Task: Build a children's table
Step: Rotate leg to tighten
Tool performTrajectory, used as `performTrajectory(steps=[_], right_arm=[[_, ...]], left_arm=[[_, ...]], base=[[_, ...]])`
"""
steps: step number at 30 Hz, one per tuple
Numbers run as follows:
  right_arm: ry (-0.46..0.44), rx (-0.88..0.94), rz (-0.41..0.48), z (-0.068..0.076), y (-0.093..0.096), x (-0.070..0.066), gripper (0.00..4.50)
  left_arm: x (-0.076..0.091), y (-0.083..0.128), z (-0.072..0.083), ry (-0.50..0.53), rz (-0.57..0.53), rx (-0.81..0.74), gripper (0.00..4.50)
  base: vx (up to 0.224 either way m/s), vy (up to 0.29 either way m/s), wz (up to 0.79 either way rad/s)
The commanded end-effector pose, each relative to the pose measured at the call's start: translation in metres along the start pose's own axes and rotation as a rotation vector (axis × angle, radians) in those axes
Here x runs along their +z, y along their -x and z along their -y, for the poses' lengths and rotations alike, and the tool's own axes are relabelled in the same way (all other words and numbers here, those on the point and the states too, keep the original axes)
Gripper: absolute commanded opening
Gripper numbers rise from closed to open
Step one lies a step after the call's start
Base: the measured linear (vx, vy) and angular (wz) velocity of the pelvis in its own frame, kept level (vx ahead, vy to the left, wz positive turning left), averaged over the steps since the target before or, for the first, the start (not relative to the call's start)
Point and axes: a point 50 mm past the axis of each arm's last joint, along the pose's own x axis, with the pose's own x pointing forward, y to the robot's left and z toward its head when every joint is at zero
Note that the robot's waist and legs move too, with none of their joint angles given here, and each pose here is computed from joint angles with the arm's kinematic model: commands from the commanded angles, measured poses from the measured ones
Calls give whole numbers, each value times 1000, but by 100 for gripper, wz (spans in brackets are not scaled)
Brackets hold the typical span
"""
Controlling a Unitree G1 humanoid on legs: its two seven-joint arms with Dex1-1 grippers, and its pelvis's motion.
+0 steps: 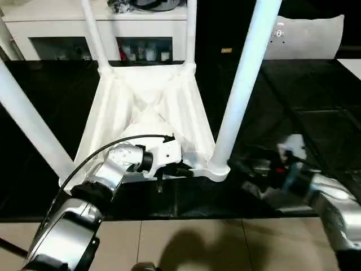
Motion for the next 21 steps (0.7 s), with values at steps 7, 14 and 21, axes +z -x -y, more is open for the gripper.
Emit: performTrajectory(steps=[7,14,21], right_arm=[[-73,-23,84,-20,-10,8,450],[-45,-120,72,-30,-13,11,450],[-2,-163,94,-48,-25,17,450]], left_arm=[[21,18,-10,81,303,96,53],[19,34,-5,333,364,354,111],[29,54,17,402,440,825,159]], base=[[0,0,0],[0,0,0],[0,0,0]])
